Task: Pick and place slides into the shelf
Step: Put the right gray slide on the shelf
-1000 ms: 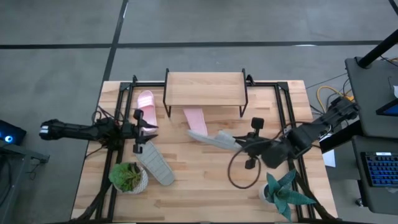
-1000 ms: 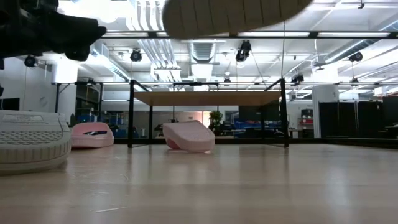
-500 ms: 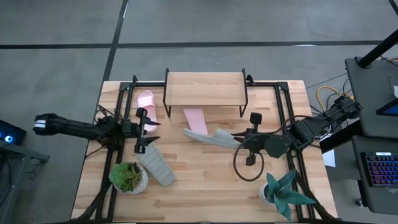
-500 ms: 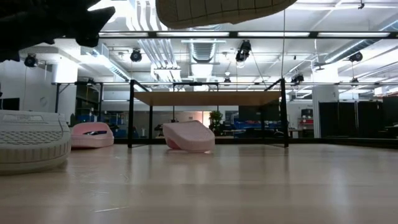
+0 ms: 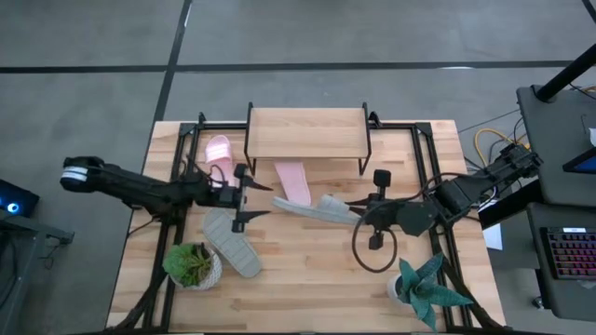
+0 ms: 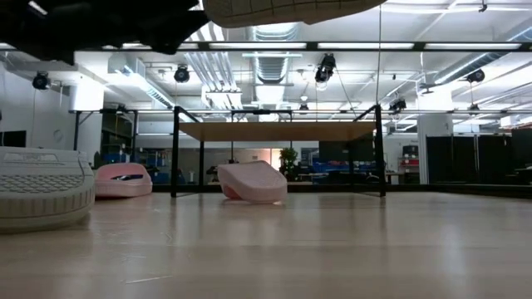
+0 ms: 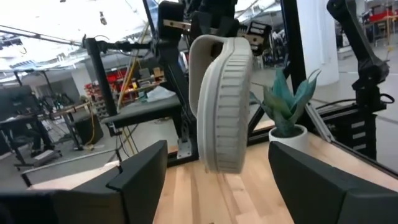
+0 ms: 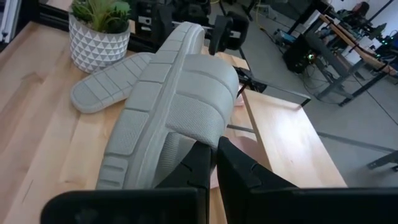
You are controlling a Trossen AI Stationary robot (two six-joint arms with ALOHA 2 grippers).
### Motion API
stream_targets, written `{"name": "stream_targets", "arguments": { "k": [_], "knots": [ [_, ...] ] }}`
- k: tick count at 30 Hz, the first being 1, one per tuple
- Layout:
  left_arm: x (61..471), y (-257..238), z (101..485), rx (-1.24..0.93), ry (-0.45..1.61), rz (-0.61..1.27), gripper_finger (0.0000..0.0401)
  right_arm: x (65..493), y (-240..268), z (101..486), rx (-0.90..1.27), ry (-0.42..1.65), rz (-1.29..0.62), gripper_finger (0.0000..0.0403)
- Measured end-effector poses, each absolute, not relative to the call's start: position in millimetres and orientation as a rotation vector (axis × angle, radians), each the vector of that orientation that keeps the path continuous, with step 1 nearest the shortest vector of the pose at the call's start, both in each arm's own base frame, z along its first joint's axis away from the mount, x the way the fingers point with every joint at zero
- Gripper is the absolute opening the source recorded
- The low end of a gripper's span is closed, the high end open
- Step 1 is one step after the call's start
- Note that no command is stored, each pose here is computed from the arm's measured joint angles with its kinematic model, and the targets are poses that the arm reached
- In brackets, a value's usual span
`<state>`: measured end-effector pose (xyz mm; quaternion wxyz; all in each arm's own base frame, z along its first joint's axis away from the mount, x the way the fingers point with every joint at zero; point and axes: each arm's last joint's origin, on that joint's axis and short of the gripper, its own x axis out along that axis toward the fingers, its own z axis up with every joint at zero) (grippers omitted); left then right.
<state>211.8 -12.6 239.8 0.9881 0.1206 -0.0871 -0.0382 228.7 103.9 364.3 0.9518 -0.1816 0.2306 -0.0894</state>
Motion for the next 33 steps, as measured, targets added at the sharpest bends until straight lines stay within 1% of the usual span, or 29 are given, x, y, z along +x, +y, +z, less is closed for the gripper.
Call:
{"name": "stream_targets", "arguments": {
  "k": [10, 14, 17, 20, 22, 28, 33],
  "knots": [
    [243, -14, 244, 0.273, -0.141, -0.083, 0.0265, 229, 104, 364, -0.371, 0.471, -0.181, 0.0011],
    [251, -15, 245, 0.298, -0.133, -0.089, 0.0249, 228, 104, 364, -0.375, 0.474, -0.18, 0.0011],
    [255, -15, 245, 0.303, -0.129, -0.092, 0.0223, 228, 104, 364, -0.377, 0.475, -0.18, 0.0011],
    [256, -15, 245, 0.305, -0.128, -0.095, 0.0184, 228, 104, 364, -0.377, 0.476, -0.18, 0.0011],
    [256, -15, 245, 0.327, -0.13, -0.094, 0.0151, 228, 104, 364, -0.377, 0.476, -0.18, 0.0011],
    [256, -17, 246, 0.404, -0.144, -0.133, 0.0036, 228, 104, 364, -0.377, 0.475, -0.181, 0.0011],
    [256, -17, 246, 0.412, -0.146, -0.14, 0.0033, 228, 104, 364, -0.377, 0.474, -0.18, 0.0011]
  ]
}}
